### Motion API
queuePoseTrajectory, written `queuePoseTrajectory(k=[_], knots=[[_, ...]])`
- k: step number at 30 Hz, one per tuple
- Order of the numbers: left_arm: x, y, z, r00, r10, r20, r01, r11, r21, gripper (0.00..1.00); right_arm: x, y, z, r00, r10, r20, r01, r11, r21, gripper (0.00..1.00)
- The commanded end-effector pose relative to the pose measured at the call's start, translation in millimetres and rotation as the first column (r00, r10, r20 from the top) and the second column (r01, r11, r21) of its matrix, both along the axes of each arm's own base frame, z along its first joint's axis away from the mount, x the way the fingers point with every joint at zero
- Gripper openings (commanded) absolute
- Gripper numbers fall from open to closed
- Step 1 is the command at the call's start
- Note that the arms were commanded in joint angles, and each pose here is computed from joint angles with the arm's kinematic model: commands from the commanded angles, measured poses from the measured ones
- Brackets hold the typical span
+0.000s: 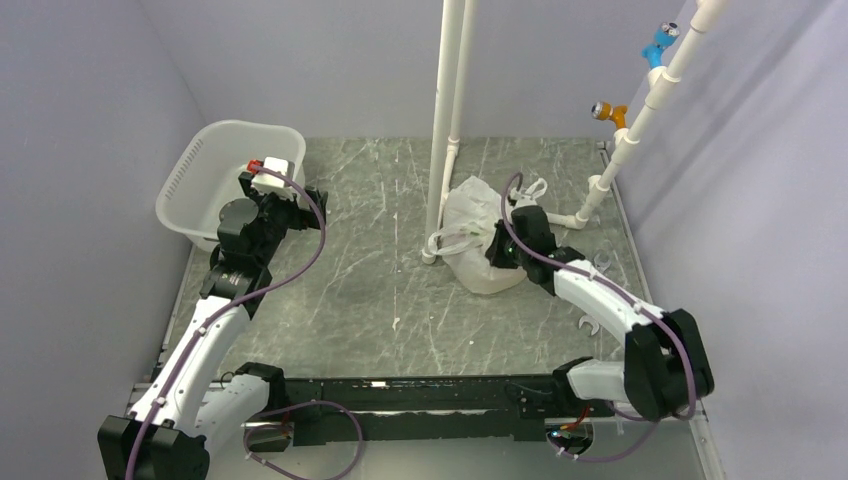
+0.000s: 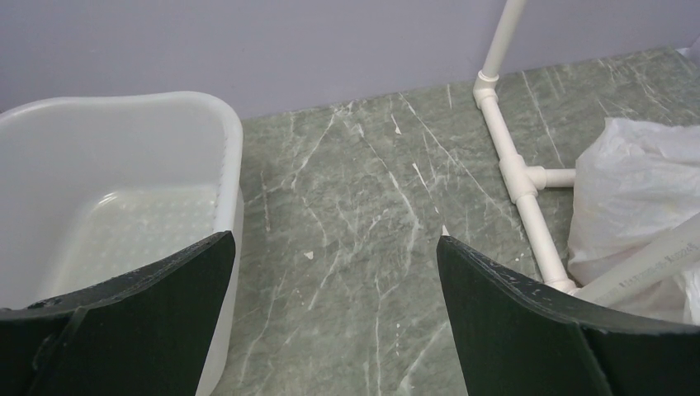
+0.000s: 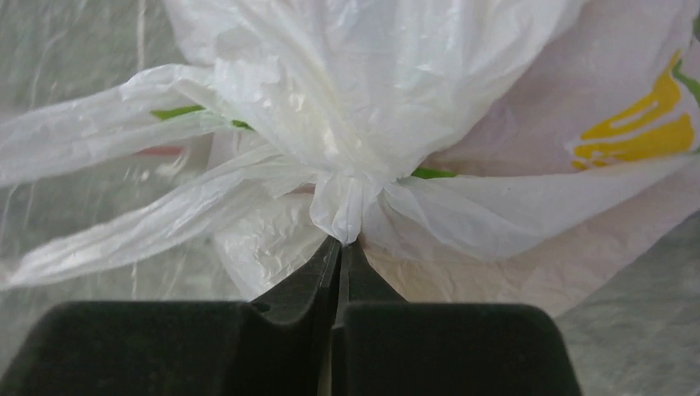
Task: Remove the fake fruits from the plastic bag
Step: Move the plastic bag to the center of the board.
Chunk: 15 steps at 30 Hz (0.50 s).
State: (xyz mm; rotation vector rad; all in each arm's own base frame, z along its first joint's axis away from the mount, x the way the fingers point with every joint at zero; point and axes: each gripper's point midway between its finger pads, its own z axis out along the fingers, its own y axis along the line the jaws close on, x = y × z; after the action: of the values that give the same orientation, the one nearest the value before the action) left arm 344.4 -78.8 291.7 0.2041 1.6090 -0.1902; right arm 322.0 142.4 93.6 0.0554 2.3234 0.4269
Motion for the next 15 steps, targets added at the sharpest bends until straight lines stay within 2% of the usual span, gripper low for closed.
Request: queuePoseTrajectory(k=[1, 5, 10, 15], knots=[[-1.2, -1.1, 31.4, 0.997, -0.005, 0.075, 0.006, 1.000, -0.008, 0.99, -41.1, 21.1, 5.8, 0.997, 0.074, -0.036, -0.072, 0.995, 0.066, 0.01], [-0.7, -2.9, 30.1, 0.998, -0.015, 0.067, 0.015, 1.000, -0.008, 0.99, -85.6, 42.8, -1.4, 0.985, 0.157, -0.071, -0.145, 0.978, 0.147, 0.02], [-4.4, -14.6, 23.2, 0.998, -0.057, 0.030, 0.058, 0.998, -0.020, 0.99, -135.2, 74.8, -3.2, 0.940, 0.338, -0.054, -0.320, 0.924, 0.207, 0.03], [-10.2, -45.5, 10.9, 0.992, -0.124, -0.010, 0.124, 0.989, 0.083, 0.99, -171.3, 111.6, 2.9, 0.886, 0.463, 0.005, -0.448, 0.856, 0.257, 0.05]])
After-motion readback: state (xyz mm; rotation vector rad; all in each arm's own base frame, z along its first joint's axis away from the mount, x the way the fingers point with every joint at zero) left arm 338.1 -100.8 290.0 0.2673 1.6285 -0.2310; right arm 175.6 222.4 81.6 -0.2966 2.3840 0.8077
